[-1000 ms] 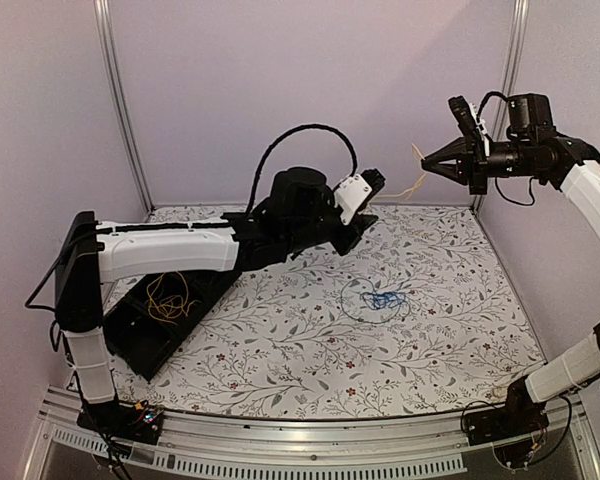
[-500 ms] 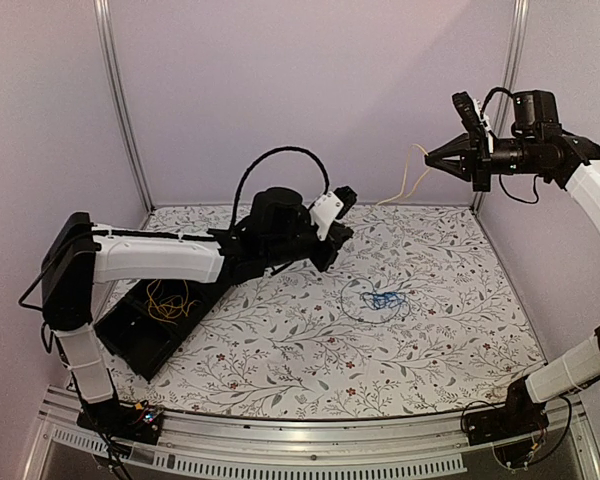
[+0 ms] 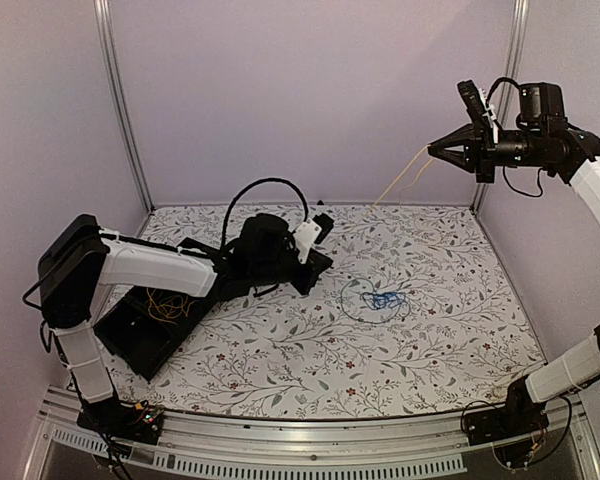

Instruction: Untangle the cables

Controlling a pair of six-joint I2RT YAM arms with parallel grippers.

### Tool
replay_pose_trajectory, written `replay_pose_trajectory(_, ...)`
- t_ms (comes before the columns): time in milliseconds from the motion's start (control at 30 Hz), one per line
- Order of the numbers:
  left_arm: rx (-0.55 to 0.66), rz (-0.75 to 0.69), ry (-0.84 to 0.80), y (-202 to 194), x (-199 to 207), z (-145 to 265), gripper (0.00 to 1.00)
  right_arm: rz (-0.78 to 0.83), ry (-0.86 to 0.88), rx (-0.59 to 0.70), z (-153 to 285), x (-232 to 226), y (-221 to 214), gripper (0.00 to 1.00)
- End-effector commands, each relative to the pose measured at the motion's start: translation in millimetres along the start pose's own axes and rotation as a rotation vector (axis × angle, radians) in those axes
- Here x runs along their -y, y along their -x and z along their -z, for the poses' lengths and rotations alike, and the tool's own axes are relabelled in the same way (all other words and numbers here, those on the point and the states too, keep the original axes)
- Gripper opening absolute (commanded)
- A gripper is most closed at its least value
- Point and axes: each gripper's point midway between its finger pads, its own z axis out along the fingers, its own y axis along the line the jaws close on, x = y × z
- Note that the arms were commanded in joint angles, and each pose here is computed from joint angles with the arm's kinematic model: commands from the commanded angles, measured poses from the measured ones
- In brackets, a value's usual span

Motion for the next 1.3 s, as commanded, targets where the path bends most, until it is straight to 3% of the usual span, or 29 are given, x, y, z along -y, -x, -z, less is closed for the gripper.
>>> replay_pose_trajectory(0,-0.010,0.027,0.002,-9,-3,7,0.00,0.020,-0.005,0.043,6,-2,18,0.00)
replay_pose_trajectory(133,-0.017,0.042,0.045,-16,-9,11,0.03,0.003,-0.004,0.026,2,1,6,0.00)
replay_pose_trajectory(267,-0.033,0.070,0.071,-22,-9,17,0.39,-0.022,0.004,-0.003,-6,2,-13,0.00)
replay_pose_trajectory(367,0.002,-0.013,0.036,-15,15,26,0.50,-0.042,0.007,-0.048,-17,3,-34,0.00)
replay_pose_trajectory(800,0.306,-0.180,0.004,115,42,82,0.51,-0.051,0.129,-0.210,-65,-38,-100,0.00)
replay_pose_trajectory(967,0.334,-0.267,-0.088,136,62,79,0.52,-0.071,0.218,-0.205,-73,-58,-101,0.00)
replay_pose_trajectory(1267,0.336,-0.290,-0.226,144,87,56,0.50,-0.089,0.330,-0.236,-83,-82,-109,0.00)
